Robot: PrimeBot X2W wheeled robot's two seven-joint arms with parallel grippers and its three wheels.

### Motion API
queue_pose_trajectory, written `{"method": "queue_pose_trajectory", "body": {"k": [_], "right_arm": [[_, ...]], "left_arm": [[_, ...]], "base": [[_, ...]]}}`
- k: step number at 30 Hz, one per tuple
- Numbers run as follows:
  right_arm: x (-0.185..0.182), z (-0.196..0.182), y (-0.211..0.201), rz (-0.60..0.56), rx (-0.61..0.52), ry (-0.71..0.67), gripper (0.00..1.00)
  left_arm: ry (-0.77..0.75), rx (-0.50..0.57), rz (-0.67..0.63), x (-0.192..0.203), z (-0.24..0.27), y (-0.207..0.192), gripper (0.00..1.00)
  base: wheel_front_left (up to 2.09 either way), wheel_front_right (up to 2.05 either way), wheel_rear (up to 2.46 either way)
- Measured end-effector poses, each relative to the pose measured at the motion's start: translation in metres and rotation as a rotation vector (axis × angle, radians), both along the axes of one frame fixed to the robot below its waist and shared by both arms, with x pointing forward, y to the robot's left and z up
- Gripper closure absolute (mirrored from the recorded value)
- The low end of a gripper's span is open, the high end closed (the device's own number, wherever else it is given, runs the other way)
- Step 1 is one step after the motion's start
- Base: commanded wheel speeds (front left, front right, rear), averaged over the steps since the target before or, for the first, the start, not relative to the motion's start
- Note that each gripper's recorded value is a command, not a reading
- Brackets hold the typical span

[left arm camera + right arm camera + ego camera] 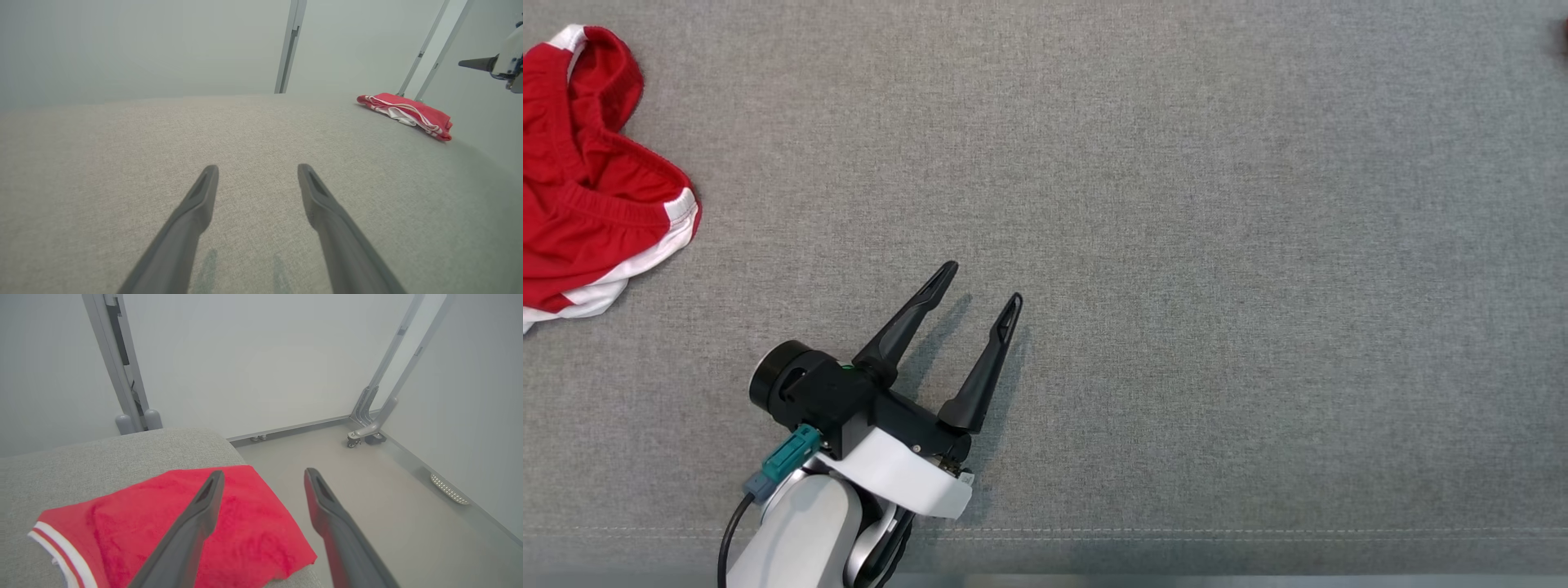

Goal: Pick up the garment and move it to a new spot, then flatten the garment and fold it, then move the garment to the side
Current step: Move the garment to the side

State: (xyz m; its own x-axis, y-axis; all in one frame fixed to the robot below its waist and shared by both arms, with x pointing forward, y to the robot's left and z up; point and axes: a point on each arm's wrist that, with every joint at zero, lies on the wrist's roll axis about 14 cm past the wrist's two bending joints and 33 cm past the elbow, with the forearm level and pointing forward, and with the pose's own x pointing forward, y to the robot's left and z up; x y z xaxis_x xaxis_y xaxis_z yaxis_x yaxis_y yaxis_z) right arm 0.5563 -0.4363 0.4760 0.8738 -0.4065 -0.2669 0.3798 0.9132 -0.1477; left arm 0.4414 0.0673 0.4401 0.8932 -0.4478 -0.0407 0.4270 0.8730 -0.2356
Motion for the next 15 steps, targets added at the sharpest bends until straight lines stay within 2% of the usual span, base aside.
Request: {"method": "queue_pose_trajectory", "body": {"k": [7, 12, 15], "right_arm": [[0.009, 0.02, 0.026, 0.049, -0.004, -0.088, 0.0], [0.022, 0.076, 0.055, 0.124, -0.022, -0.288, 0.0], [0.01, 0.079, 0.076, 0.172, -0.031, -0.329, 0.0]], "left_arm": [[-0.043, -0.007, 0.016, 0.001, 0.018, 0.002, 0.0], [-0.086, -0.011, 0.052, 0.001, 0.035, 0.009, 0.0], [-0.101, 0.001, 0.084, -0.002, 0.042, 0.019, 0.0]], "base": [[0.0, 0.0, 0.0], [0.0, 0.0, 0.0], [0.0, 0.0, 0.0]]}}
